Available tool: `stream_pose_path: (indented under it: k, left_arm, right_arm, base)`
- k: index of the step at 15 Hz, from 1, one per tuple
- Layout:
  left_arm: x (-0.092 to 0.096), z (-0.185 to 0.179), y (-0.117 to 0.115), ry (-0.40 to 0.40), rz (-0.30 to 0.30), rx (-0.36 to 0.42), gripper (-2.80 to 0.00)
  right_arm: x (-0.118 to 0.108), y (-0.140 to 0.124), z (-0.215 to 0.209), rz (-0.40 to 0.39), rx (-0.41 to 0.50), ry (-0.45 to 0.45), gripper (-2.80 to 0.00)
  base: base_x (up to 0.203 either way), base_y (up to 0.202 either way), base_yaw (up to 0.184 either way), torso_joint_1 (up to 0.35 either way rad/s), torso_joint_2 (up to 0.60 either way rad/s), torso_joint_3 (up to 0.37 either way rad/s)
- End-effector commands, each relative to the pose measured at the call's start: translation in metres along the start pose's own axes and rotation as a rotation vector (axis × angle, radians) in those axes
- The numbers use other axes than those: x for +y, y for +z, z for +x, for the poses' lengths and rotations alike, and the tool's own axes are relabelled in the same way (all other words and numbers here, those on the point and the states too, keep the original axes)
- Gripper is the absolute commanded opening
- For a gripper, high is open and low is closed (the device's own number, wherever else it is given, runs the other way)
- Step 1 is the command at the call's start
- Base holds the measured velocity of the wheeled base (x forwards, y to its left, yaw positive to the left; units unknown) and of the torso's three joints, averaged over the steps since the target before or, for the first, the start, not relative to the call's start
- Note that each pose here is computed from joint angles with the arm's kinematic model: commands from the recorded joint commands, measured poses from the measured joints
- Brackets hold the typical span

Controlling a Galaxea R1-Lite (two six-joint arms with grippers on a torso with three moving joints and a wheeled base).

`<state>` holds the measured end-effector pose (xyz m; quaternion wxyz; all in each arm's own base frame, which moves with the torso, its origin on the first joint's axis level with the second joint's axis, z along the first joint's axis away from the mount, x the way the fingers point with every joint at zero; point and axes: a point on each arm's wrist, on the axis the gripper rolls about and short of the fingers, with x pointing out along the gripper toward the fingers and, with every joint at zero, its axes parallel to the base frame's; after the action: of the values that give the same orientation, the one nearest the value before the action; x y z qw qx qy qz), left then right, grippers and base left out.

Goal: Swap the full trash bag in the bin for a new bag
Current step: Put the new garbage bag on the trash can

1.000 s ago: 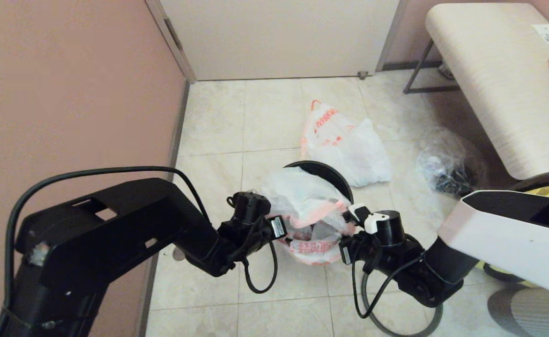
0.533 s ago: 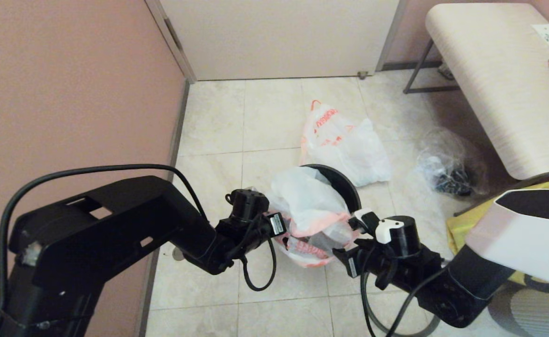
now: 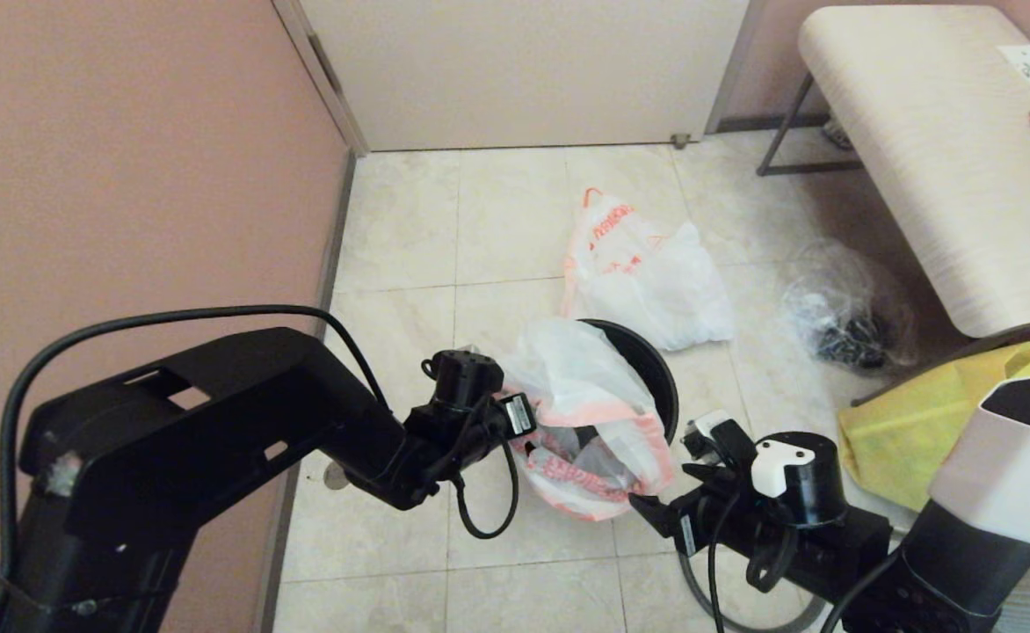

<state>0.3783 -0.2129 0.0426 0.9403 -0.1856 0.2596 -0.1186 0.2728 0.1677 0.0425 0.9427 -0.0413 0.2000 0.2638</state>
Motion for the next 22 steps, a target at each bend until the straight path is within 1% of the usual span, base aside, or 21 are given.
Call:
stream_pose_path:
  k: [1,3,4,6,9,11,13,14,18,22]
  left_arm:
    - [0.005,0.001,0.005,0.011,-0.013,-0.016,-2.8]
    - [0.015,0.002,0.013,0.032,-0.031,-0.038,-2.8]
    - [0.018,0.002,0.015,0.036,-0.04,-0.042,-2.8]
    - [0.02,0.004,0.013,0.038,-0.051,-0.038,-2.8]
    - [0.022,0.007,0.009,0.04,-0.053,-0.031,-2.8]
    - [0.026,0.009,0.009,0.042,-0.055,-0.024,-2.8]
    - [0.026,0.009,0.008,0.037,-0.055,-0.021,-2.8]
    - [0.026,0.009,0.009,0.037,-0.056,-0.021,-2.8]
    - [0.026,0.009,0.01,0.035,-0.055,-0.025,-2.8]
    - [0.027,0.01,0.012,0.035,-0.059,-0.03,-2.8]
  right_arm:
    - [0.008,0.008,-0.005,-0.008,-0.032,0.022,0.0]
    - [0.014,0.015,0.0,-0.022,-0.058,0.034,0.0]
    - [0.015,0.018,0.004,-0.035,-0.055,0.034,-2.8]
    - [0.016,0.026,0.014,-0.05,-0.037,0.03,-2.8]
    - [0.018,0.051,0.033,-0.053,-0.024,0.026,-2.8]
    - [0.022,0.057,0.046,-0.06,0.023,0.014,-2.8]
    - [0.027,0.043,0.059,-0.073,0.088,-0.023,-2.8]
    - [0.028,0.038,0.062,-0.078,0.106,-0.038,-2.8]
    - [0.024,0.031,0.056,-0.075,0.134,-0.056,-2.8]
    - [0.021,0.014,0.06,-0.075,0.189,-0.064,-2.8]
  base:
    - [0.0,0.0,0.0,0.0,0.0,0.0]
    - [0.0,0.0,0.0,0.0,0.0,0.0]
    - [0.0,0.0,0.0,0.0,0.0,0.0]
    - [0.0,0.0,0.0,0.0,0.0,0.0]
    - [0.0,0.0,0.0,0.0,0.0,0.0]
    - [0.0,0.0,0.0,0.0,0.0,0.0]
    - [0.0,0.0,0.0,0.0,0.0,0.0]
    - [0.0,0.0,0.0,0.0,0.0,0.0]
    - [0.0,0.0,0.0,0.0,0.0,0.0]
    - [0.0,0.0,0.0,0.0,0.0,0.0]
